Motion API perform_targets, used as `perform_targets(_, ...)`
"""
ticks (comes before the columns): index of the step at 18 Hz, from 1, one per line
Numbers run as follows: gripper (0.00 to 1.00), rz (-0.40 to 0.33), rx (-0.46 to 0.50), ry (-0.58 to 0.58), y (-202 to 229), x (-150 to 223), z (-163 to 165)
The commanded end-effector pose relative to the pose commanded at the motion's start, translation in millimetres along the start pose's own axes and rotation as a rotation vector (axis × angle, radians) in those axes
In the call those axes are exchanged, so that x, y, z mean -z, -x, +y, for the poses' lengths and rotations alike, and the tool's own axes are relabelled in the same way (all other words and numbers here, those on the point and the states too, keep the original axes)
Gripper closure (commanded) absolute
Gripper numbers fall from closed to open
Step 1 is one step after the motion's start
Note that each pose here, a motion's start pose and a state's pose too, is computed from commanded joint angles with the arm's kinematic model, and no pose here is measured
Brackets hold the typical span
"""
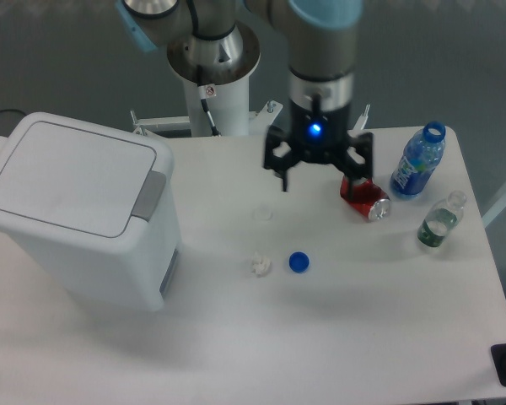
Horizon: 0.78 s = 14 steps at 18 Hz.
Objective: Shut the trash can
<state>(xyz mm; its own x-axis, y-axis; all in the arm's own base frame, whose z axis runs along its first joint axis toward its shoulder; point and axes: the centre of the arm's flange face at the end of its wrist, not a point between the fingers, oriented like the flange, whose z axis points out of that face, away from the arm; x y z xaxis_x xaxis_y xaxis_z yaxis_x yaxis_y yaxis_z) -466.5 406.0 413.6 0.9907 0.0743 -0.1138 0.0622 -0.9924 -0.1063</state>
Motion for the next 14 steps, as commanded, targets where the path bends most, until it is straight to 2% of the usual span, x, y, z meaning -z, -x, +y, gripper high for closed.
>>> perform_targets(4, 0.0, 0.037, -0.127, 0.081, 26, -47, 11)
perform_targets(10, 0.0, 0.086, -0.163, 0.096, 63, -91, 23)
perform_targets(14, 0.0, 0.098, -0.179, 0.101, 71, -104, 24)
